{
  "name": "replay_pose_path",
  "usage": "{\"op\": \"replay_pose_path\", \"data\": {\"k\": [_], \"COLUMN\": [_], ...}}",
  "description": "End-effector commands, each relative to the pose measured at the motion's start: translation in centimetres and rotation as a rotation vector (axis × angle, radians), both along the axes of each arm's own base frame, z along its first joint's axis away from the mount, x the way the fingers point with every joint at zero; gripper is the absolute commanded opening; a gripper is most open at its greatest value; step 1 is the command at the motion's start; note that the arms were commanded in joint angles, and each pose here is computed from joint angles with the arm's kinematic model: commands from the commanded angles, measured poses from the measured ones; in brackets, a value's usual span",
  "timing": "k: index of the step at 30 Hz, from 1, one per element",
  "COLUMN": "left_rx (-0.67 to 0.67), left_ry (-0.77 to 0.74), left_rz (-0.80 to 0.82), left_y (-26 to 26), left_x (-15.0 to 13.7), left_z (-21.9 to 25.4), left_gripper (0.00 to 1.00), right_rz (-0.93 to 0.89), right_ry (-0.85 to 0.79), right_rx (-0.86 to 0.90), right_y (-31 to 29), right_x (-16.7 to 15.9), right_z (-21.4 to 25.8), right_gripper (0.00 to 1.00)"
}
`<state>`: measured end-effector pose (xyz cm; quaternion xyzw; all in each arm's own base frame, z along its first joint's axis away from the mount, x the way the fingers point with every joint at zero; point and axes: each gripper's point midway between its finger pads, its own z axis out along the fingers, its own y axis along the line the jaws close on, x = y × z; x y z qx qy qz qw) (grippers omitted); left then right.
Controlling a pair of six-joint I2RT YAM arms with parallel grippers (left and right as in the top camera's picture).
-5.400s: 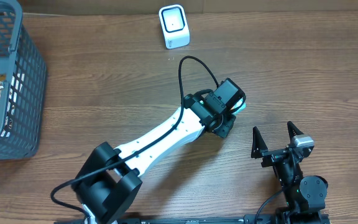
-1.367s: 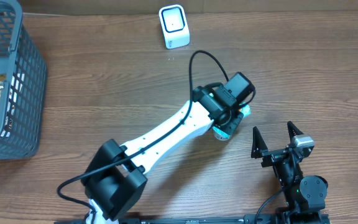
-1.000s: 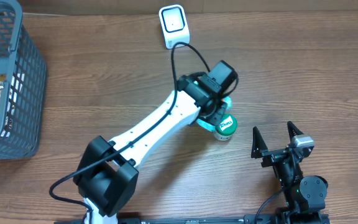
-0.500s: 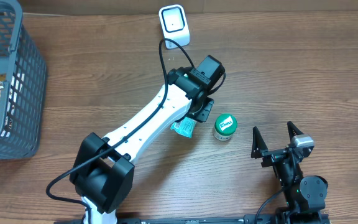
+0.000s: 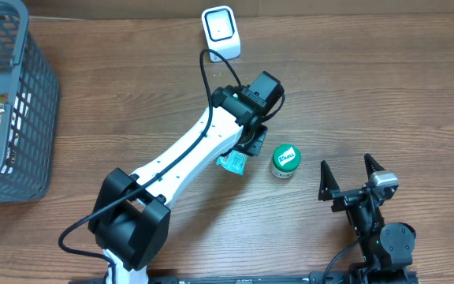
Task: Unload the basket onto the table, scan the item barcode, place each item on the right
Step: 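Lower the left gripper and set the items on the table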
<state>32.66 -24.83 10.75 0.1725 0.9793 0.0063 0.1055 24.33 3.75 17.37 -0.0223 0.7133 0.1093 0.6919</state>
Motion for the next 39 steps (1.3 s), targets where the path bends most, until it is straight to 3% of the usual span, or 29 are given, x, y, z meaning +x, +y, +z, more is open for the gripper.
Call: {"op": "replay_pose_path", "data": {"k": [1,13,28,39], "left_rx": [0.06,0.299,0.283,0.23], "left_ry": [-0.071,-0.102,-0.066,-0.023], "left_rz": [0.058,0.098,0.091,0.121], "left_y": [1.6,6.6,6.4,5.9], "left_x": [0.7,-0.1,-0.8,-1.4], "left_z": [0.9,-2.4,-3.1,-3.5], "left_gripper": [0.37,0.37,0.52,0.22], "right_rz": [-0.019,-0.019,-0.019,-0.019], "right_ry": [-0.001,-0.001,-0.001,-0.001], "right_rx": [0.007,0.007,0.007,0.007], "right_y": [-0.4,-0.4,-0.4,-0.4], "right_x": [0.1,0.1,0.1,0.1], "right_z": [-0.2,-0.2,-0.2,-0.2], "right_gripper": [1.0,1.0,1.0,1.0]}}
